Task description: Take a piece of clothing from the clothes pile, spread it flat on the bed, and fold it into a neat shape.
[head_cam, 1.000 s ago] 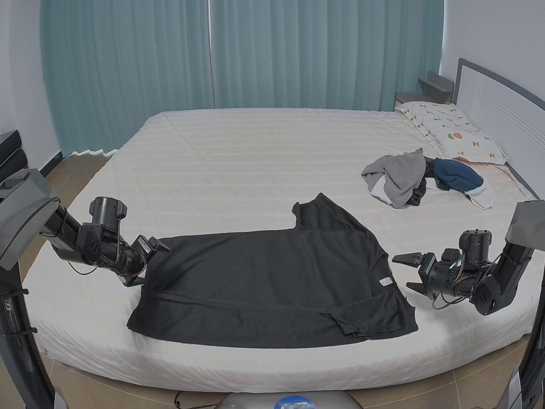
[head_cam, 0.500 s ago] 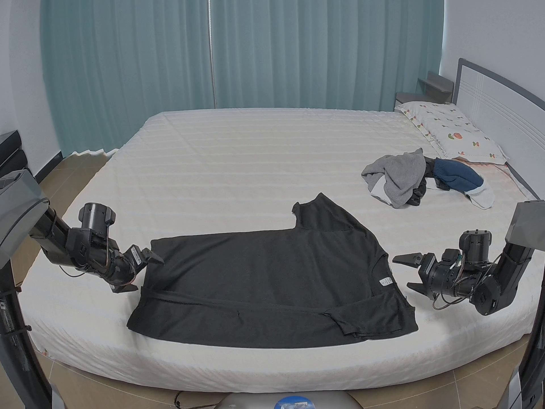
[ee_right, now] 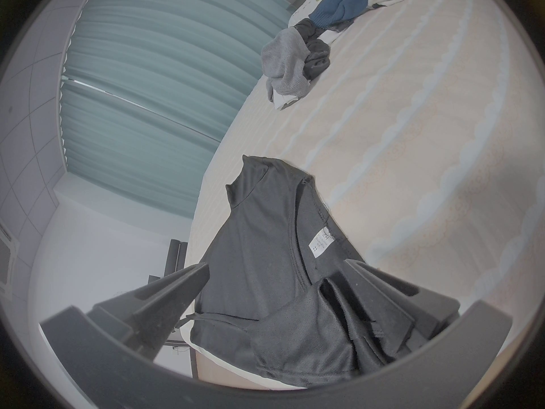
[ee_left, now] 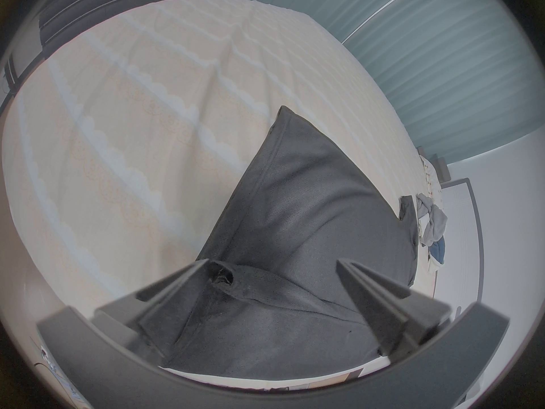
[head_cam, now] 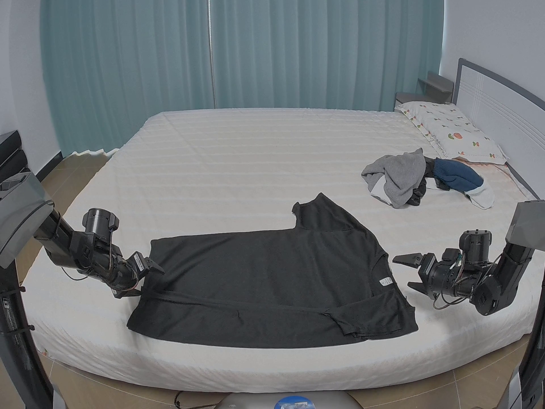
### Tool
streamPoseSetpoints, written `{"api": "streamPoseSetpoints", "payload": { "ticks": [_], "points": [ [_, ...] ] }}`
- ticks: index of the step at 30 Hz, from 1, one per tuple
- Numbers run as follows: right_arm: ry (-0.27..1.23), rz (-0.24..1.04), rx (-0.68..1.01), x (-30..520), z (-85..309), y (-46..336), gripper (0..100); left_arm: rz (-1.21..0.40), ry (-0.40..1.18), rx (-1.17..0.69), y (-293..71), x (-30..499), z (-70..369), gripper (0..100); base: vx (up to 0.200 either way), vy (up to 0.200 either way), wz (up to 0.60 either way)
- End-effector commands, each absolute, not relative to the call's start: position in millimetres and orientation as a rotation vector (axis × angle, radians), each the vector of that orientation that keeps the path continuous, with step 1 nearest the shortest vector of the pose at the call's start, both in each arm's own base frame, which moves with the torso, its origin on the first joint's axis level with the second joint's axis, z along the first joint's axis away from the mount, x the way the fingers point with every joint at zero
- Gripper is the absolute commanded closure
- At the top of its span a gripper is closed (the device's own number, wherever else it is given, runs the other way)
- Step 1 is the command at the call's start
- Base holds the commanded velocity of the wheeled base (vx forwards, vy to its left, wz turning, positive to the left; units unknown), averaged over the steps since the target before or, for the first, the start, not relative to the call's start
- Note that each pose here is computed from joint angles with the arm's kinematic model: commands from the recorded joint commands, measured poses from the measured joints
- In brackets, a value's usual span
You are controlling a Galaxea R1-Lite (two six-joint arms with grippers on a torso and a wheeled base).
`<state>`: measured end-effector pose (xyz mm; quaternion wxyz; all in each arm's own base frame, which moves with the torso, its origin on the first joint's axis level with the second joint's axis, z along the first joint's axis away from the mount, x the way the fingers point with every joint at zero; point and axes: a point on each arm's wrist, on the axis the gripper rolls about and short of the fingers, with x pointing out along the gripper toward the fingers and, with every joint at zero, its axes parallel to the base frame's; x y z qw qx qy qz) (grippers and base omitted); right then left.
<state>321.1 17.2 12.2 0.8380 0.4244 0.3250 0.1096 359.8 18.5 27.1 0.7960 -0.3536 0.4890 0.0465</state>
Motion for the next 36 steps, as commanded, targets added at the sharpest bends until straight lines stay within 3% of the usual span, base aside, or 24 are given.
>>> {"api": "streamPoseSetpoints", "payload": {
  "ticks": [1,6,21,30,31,36],
  "points": [
    [0.680,0.232,0.874,321,13,18,0,0.103,1.058,-0.761,19,361,24,100,0.000,0.000,0.00],
    [0.673,0.203,0.819,321,8,21,0,0.108,1.056,-0.761,19,357,28,100,0.000,0.000,0.00],
    [0.724,0.306,0.593,321,-22,42,0,0.113,1.060,-0.748,19,350,40,100,0.000,0.000,0.00],
    [0.705,0.318,0.569,322,-29,41,0,0.113,1.060,-0.748,19,350,40,100,0.000,0.000,0.00],
    [0.711,0.317,0.562,322,-32,41,100,0.114,1.059,-0.748,20,350,40,100,0.000,0.000,0.00],
    [0.728,0.320,0.524,318,-38,39,100,0.114,1.059,-0.748,20,350,40,100,0.000,0.000,0.00]
  ]
}}
